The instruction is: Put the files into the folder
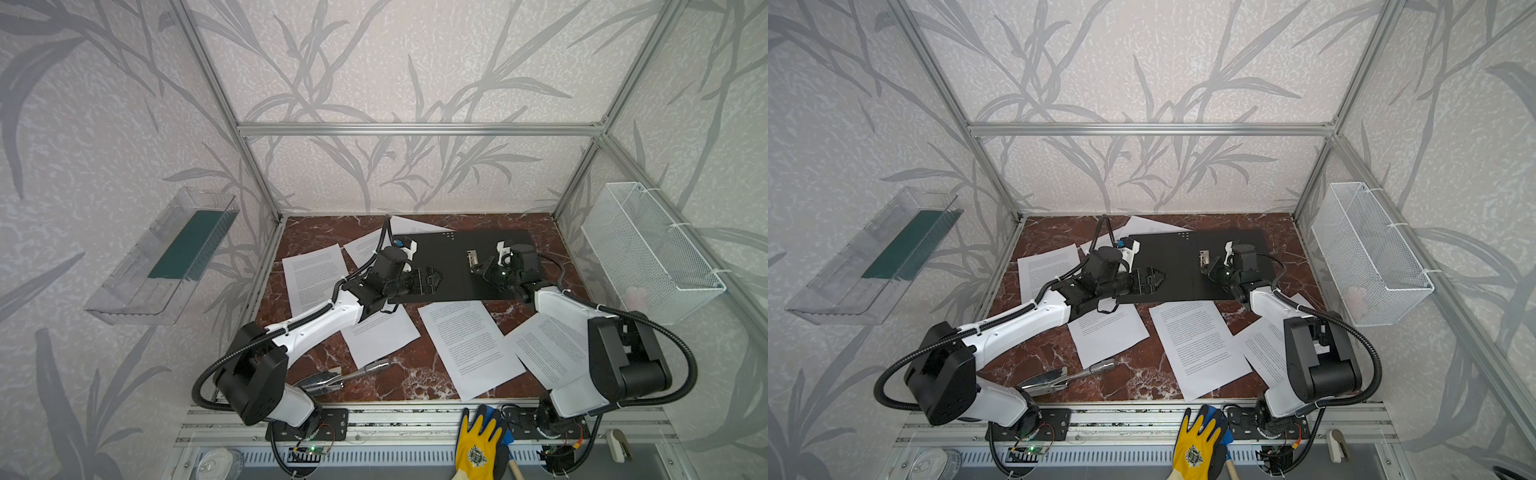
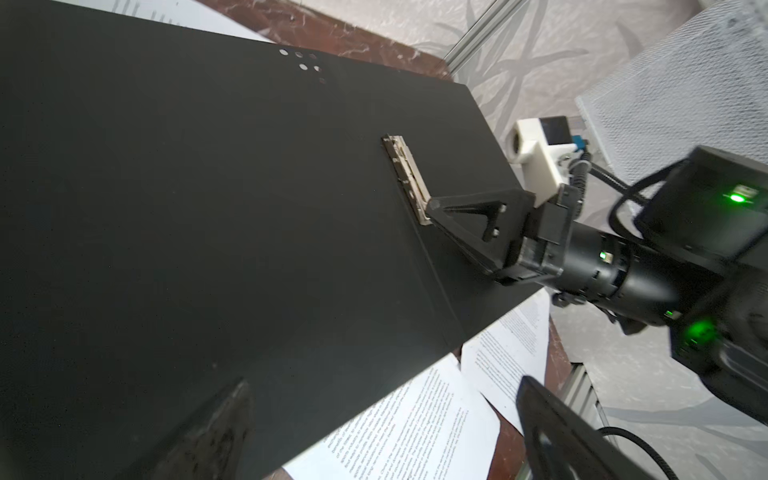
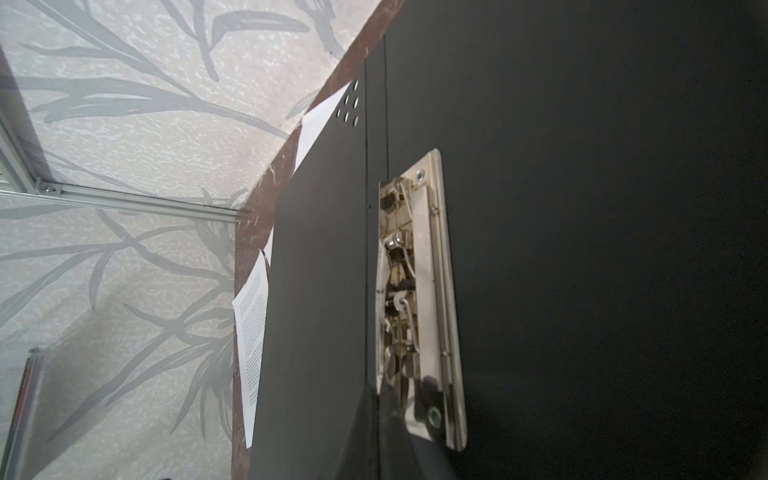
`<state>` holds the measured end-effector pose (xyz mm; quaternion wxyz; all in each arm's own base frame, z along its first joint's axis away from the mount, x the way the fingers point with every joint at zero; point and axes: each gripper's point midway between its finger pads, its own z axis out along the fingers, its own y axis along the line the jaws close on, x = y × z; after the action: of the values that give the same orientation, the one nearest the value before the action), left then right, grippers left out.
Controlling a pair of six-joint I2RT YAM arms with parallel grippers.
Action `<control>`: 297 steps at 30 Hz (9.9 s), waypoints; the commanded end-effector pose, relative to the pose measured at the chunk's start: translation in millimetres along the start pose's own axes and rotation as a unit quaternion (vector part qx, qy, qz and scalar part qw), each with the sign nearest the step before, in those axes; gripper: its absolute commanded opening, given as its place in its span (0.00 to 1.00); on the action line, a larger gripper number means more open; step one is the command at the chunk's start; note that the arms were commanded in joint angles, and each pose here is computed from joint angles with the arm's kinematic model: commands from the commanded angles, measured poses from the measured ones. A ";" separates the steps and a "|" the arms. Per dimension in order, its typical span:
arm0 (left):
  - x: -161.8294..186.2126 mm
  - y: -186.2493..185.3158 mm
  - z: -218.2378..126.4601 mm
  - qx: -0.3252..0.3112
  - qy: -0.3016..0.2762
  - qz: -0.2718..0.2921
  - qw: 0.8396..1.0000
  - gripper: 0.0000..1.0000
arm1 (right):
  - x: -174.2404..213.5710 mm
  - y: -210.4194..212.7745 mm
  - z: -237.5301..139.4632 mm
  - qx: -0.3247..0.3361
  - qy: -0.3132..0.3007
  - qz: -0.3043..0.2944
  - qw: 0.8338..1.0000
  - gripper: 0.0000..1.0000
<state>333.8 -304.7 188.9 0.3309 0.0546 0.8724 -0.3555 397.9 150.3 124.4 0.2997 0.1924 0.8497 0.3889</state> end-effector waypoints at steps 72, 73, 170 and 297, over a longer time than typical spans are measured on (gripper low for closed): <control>167.5 184.0 17.9 -0.226 0.227 -0.067 0.945 0.99 | 89.9 -129.2 25.3 0.249 -0.044 -0.141 0.957 0.00; 168.1 185.8 17.3 -0.228 0.227 -0.069 0.944 0.99 | 88.9 -118.7 27.9 0.227 -0.044 -0.142 0.963 0.00; 98.8 82.6 -15.9 0.019 0.093 -0.036 0.995 0.99 | -31.4 -57.7 67.7 0.251 -0.043 -0.222 0.941 0.02; 96.0 202.2 -102.6 -0.080 -0.088 -0.292 0.949 0.19 | 243.4 37.9 36.7 -0.071 0.288 -0.267 0.917 1.00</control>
<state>263.4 -102.0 53.2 0.2764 -0.2665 0.8468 -0.3681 249.2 332.9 48.7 0.1518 -0.1813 0.8871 0.3964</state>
